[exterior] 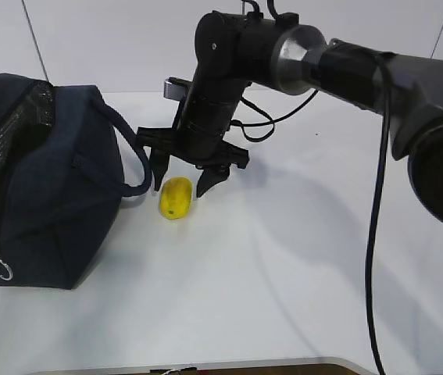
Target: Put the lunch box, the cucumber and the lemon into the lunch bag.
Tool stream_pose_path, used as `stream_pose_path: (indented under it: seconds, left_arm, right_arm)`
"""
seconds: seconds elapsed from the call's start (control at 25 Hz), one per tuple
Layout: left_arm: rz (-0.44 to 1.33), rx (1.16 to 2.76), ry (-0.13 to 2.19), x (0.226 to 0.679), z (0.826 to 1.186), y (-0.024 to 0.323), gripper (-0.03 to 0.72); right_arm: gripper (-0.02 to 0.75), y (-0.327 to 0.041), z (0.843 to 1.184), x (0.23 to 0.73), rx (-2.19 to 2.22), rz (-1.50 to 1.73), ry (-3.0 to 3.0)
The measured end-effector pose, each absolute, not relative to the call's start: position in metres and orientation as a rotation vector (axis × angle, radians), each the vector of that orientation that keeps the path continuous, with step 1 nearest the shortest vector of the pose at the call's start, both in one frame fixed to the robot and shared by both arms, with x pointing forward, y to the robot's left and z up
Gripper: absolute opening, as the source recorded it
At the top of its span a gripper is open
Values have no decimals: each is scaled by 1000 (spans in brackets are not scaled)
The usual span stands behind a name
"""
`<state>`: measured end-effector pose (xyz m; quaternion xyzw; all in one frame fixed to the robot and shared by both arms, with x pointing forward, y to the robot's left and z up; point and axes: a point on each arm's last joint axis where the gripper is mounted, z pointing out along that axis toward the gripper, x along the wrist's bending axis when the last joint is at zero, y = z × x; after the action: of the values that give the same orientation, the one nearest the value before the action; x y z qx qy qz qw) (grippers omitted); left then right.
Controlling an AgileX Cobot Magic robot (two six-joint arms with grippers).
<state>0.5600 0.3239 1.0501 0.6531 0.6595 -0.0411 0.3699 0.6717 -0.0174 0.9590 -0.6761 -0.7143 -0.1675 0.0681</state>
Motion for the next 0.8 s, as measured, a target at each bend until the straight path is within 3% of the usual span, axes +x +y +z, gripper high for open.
stream_pose_path:
  seconds: [0.8]
  left_arm:
    - [-124,1653,1685,560,1051,322,-15]
  right_arm:
    - [533,-15,945,677,-2049,-524,-2146]
